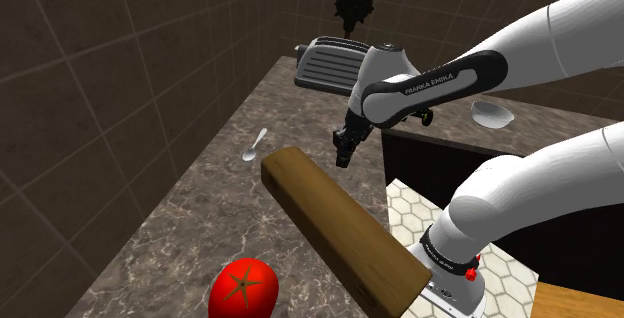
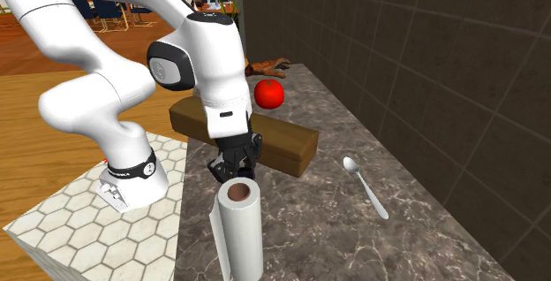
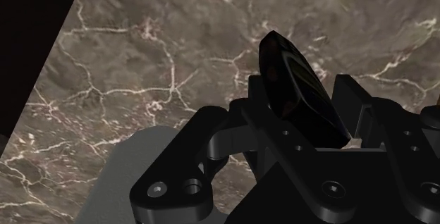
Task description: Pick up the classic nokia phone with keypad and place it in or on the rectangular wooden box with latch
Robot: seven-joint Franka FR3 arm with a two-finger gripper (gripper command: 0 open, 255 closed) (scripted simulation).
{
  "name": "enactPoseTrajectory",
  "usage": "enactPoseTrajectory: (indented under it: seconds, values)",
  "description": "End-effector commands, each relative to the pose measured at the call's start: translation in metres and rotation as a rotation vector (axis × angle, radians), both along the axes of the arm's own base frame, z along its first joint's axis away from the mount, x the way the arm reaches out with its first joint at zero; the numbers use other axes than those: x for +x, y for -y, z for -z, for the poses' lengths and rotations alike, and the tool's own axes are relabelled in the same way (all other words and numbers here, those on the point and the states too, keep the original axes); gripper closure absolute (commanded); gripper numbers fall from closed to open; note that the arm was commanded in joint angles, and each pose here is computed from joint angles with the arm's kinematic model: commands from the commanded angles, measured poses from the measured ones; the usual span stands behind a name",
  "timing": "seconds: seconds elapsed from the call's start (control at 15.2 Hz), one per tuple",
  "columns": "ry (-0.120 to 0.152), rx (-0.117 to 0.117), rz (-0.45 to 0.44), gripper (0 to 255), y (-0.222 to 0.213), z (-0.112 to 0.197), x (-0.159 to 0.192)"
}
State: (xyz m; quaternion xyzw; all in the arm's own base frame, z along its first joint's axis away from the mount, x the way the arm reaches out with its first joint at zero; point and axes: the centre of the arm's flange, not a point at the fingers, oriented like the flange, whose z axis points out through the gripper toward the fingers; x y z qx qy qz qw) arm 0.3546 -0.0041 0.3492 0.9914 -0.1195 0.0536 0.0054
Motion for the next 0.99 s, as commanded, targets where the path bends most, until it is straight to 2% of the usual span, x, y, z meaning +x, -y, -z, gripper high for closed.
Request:
enactPoseTrajectory:
  seconds: [0.0, 0.13, 0.92]
  values:
    - [0.0, 0.0, 0.0, 255, 0.0, 0.0, 0.0]
    - [0.0, 0.0, 0.0, 255, 0.0, 0.0, 0.0]
    - [0.0, 0.0, 0.0, 255, 0.0, -0.063, 0.0]
